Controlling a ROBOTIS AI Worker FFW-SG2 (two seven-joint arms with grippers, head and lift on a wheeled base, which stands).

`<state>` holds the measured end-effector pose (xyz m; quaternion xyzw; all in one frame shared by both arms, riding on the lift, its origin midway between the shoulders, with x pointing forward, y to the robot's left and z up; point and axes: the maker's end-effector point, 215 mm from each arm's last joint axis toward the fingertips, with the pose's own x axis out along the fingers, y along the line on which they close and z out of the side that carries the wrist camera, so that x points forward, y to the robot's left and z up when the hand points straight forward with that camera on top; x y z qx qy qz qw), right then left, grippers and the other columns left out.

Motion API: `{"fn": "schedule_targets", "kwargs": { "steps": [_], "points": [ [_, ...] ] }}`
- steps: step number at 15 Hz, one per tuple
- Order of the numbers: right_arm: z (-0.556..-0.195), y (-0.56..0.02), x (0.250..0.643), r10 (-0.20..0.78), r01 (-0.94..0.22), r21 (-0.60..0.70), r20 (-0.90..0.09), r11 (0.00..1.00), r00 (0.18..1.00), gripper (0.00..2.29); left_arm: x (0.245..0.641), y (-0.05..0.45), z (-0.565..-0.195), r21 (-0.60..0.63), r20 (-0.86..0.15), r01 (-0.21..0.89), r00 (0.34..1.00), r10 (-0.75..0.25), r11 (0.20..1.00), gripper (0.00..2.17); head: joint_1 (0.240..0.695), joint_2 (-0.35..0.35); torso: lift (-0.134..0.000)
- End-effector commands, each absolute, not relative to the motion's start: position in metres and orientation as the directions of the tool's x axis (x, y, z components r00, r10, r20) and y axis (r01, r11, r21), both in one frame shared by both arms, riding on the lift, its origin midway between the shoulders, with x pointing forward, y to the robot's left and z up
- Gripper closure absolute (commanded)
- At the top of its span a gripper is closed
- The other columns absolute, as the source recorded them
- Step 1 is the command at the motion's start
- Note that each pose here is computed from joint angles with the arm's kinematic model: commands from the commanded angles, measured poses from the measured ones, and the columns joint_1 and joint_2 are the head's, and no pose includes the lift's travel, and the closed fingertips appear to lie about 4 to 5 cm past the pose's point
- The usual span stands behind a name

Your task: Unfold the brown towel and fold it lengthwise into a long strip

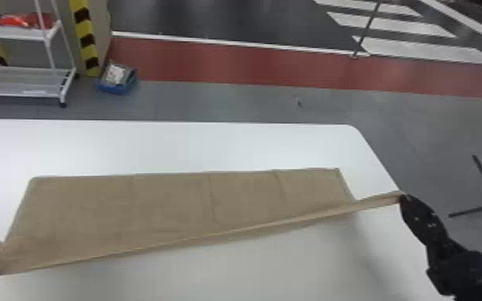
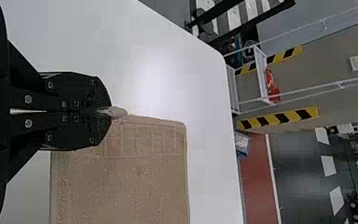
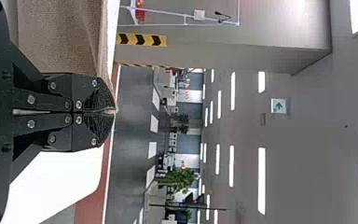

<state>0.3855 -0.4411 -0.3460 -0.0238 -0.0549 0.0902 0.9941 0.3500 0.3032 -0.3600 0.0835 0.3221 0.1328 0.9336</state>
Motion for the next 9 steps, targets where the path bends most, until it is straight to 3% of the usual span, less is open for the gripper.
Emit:
{"fn": "schedule_targets", "kwargs": {
  "steps": [1, 4, 9],
  "points": [
    [-0.354, -0.433, 0.4, 0.192, -0.187, -0.055, 0.096, 0.981, 0.977, 1.42, 0.352, 0.3, -0.36, 0.238, -0.58, -0.188, 0.76, 0.294, 0.953, 1.93, 0.695, -0.214, -0.123],
    [-0.36, -0.424, 0.431, 0.205, -0.202, -0.034, 0.081, 0.979, 0.975, 1.42, 0.372, 0.307, -0.36, 0.248, -0.574, -0.198, 0.759, 0.308, 0.948, 1.93, 0.695, -0.201, -0.123],
    [-0.364, -0.442, 0.476, 0.169, -0.17, 0.041, 0.034, 0.985, 0.985, 1.42, 0.422, 0.336, -0.367, 0.313, -0.621, -0.22, 0.688, 0.374, 0.924, 1.86, 0.695, -0.144, -0.123]
  ]
}}
